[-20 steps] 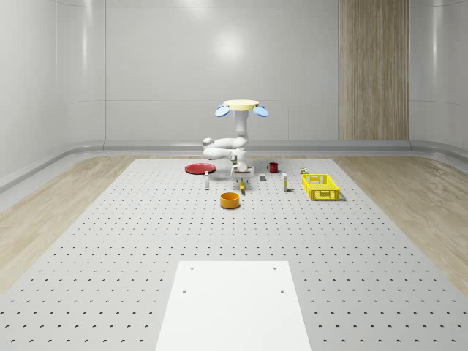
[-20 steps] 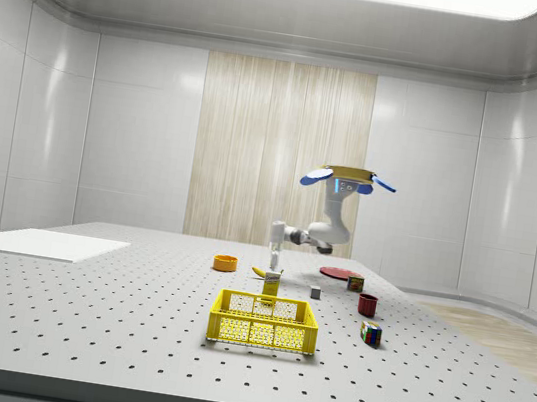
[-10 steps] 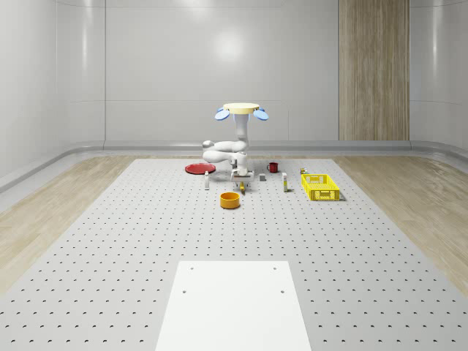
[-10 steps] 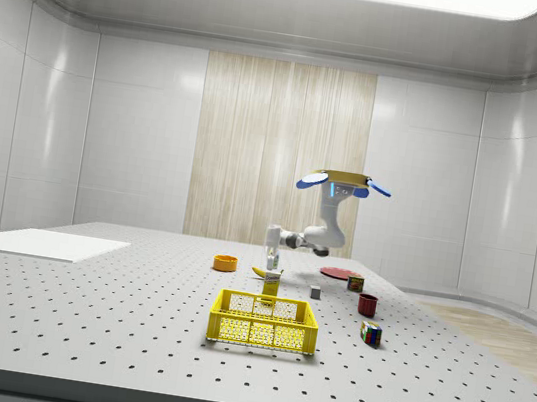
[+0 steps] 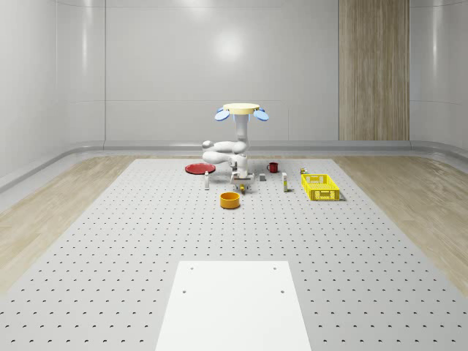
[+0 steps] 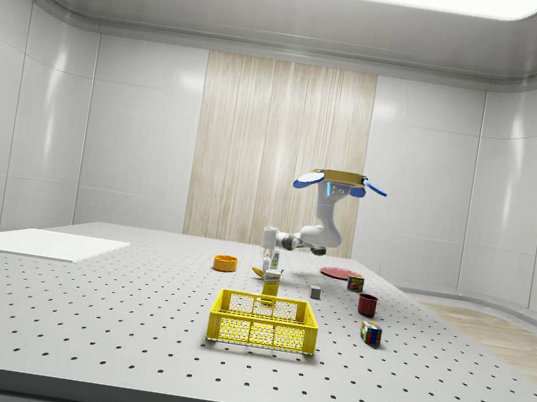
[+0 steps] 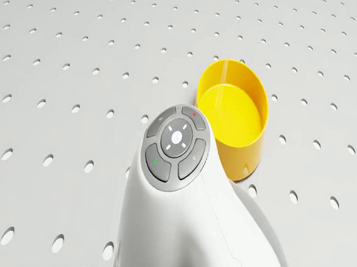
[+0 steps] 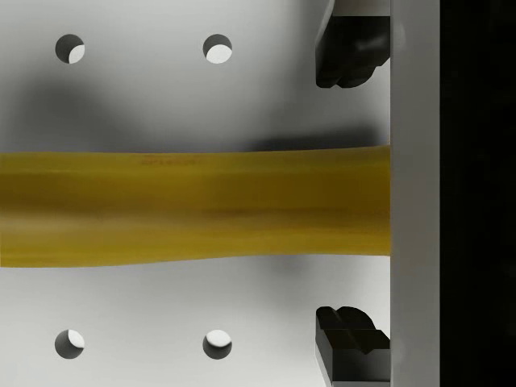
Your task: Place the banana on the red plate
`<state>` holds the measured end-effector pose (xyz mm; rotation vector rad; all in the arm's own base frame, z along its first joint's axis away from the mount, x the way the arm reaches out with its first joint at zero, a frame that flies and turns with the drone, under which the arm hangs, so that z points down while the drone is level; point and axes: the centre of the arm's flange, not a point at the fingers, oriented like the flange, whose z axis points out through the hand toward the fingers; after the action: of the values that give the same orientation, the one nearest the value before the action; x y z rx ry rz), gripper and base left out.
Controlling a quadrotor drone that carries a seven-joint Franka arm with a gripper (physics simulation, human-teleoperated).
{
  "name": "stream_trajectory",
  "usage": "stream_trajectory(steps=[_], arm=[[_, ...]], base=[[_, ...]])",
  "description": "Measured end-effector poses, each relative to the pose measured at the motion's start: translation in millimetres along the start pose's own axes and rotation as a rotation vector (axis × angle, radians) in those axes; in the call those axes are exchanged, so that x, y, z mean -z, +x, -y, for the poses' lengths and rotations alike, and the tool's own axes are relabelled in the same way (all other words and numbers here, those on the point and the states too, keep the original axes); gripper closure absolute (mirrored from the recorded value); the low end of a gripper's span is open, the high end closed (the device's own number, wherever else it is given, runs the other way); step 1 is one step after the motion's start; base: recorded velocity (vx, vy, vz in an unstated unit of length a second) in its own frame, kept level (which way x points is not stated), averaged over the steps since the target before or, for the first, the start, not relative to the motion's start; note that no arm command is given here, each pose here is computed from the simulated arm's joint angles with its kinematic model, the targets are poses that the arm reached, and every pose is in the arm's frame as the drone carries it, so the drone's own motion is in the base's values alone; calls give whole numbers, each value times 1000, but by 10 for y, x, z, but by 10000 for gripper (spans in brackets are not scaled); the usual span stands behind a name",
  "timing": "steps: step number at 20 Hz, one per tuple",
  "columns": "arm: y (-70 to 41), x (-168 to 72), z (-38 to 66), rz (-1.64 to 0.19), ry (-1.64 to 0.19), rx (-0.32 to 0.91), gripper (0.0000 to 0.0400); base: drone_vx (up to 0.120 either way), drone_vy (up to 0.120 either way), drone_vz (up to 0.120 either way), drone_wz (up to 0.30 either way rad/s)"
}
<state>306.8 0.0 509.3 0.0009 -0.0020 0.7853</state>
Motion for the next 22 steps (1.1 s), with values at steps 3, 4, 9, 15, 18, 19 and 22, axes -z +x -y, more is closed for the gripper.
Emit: stream_trajectory(steps=[3,4,9,15,18,19,22], arm=[[0,-63,0,0,0,0,0],[0,-77,0,0,0,0,0],[-2,-116,-3,0,0,0,0],[-59,-130,-62,0,0,0,0],[-46,-132,-98,0,0,0,0],[-42,-133,-107,0,0,0,0],[-35,-133,-124,0,0,0,121]], base=[[0,0,0,0],[0,0,0,0],[0,0,0,0],[0,0,0,0],[0,0,0,0],[0,0,0,0],[0,0,0,0]])
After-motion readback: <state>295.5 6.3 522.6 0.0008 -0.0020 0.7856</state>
